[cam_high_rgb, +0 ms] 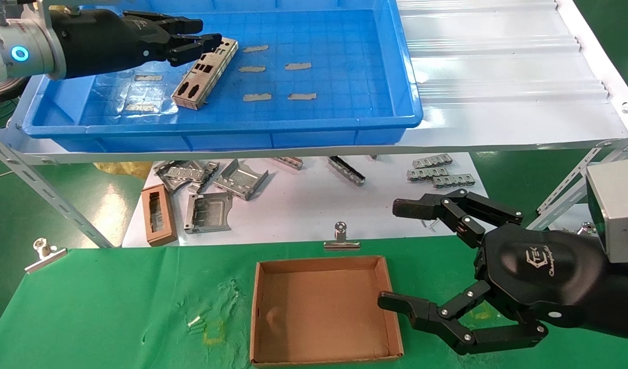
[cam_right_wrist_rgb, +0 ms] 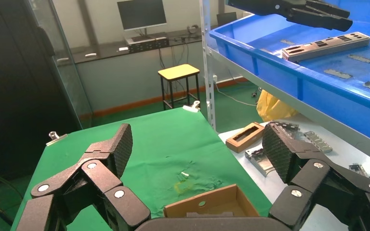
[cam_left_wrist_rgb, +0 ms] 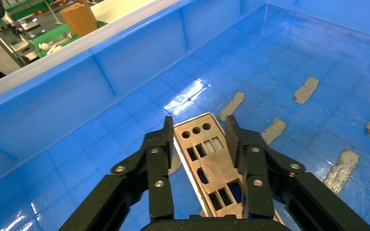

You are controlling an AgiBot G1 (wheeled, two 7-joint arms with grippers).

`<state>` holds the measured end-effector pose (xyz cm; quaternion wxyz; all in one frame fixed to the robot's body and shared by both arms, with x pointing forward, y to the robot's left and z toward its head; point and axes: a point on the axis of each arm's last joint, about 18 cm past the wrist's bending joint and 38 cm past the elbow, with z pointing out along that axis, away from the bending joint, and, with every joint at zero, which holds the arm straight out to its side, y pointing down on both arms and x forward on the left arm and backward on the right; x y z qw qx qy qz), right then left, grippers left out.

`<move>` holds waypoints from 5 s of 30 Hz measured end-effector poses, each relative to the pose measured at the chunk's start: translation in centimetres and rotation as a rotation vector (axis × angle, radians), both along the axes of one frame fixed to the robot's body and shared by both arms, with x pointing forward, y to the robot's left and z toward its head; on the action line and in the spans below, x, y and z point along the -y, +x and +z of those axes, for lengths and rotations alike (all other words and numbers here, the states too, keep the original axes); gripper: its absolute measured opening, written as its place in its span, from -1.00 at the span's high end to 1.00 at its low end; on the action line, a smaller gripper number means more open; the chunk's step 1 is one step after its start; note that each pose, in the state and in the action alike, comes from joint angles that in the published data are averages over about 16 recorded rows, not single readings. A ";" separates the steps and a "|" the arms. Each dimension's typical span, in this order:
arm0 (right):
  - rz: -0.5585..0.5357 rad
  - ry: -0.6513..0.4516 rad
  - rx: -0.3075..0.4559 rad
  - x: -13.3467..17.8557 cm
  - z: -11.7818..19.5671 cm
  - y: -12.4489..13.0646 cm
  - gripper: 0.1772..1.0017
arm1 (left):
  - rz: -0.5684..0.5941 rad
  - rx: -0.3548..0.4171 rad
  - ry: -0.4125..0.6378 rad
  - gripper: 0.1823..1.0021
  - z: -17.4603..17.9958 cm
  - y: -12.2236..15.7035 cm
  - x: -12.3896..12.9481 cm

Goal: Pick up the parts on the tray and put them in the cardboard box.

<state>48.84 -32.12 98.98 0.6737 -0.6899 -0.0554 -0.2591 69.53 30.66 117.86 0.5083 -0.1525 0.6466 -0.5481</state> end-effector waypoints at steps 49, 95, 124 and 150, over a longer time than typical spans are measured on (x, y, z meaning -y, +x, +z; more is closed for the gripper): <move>0.000 0.000 0.000 0.0 0.0 0.0 -1.00 | -0.007 -0.053 -0.052 0.18 -1.7 0.4 -0.7; 0.000 0.000 0.000 0.0 0.0 0.0 -1.00 | -0.325 0.000 -0.014 0.36 0.4 -6.4 -0.1; 0.000 0.000 0.000 0.0 0.0 0.0 -1.00 | -0.634 -0.179 0.464 0.37 -17.3 -7.2 7.9; 0.000 0.000 0.000 0.0 0.0 0.0 -1.00 | -0.566 -0.233 0.581 0.37 -27.7 -0.8 13.9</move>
